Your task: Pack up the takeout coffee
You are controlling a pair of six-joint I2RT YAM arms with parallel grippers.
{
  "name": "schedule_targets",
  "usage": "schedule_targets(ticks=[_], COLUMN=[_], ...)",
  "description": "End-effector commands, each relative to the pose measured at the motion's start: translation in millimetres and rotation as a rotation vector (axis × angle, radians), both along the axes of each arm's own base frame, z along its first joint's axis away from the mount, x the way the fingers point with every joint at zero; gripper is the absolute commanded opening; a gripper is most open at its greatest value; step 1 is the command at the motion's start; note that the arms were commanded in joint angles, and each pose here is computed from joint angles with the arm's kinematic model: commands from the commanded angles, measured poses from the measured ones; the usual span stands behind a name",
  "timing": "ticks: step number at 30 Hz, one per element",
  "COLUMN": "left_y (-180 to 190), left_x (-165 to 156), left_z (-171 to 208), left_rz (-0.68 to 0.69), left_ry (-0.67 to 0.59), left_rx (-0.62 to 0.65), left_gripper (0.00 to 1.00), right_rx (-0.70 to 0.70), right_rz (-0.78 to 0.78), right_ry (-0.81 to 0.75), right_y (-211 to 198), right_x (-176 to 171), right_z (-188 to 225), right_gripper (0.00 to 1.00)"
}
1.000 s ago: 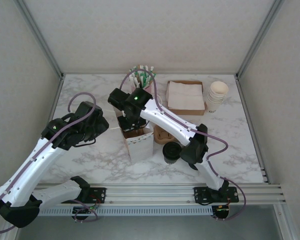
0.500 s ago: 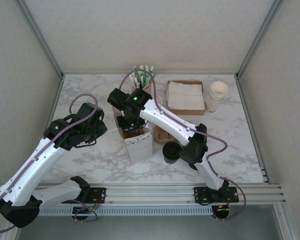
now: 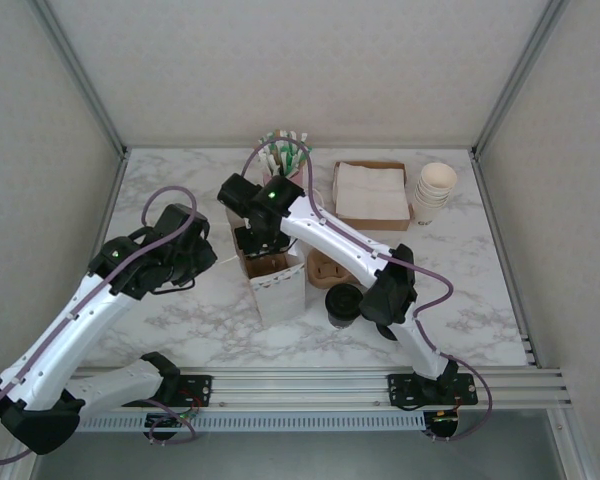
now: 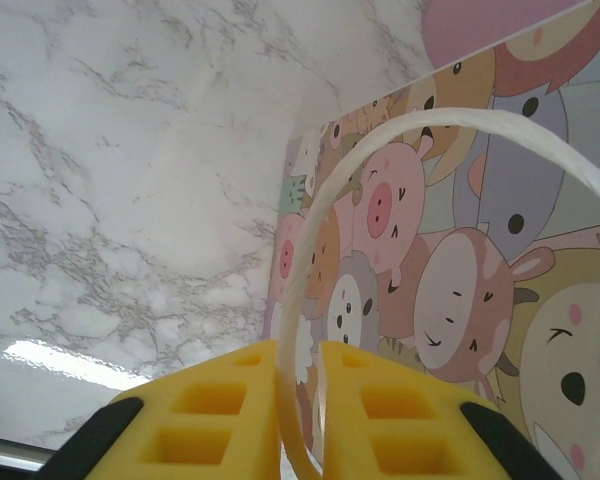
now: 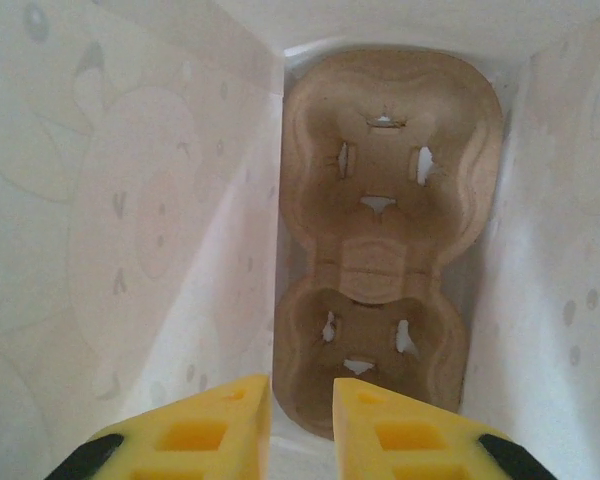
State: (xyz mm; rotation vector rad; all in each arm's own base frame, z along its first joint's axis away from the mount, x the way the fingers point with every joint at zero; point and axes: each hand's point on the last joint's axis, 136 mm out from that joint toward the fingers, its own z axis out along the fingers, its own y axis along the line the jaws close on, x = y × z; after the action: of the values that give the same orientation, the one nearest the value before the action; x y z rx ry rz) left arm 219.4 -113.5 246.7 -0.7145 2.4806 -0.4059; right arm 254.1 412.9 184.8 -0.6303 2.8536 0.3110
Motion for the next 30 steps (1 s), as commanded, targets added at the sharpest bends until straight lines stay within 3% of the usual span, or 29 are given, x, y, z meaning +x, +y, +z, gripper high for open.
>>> schedule_targets(ticks=[1, 12, 30], left_y=[-8, -11, -11], left_x=[3, 7, 9], left_z=[7, 10, 17], left_rz=[-0.030, -0.041, -0.040], left_ry=[-0.006, -0.012, -0.029], left_rx=[-0.019, -0.012, -0.015], left_gripper=[0.14, 0.15, 0.15], right_rx=[-0.010, -0.069, -0.164], right_rz=[-0.007, -0.003, 0.034], right_ry=[0.032, 0.054, 0.068], right_y=[4, -5, -15], right_x=[-1, -5, -7], right_z=[-14, -46, -101], right_gripper=[0.24, 0.33, 0.33])
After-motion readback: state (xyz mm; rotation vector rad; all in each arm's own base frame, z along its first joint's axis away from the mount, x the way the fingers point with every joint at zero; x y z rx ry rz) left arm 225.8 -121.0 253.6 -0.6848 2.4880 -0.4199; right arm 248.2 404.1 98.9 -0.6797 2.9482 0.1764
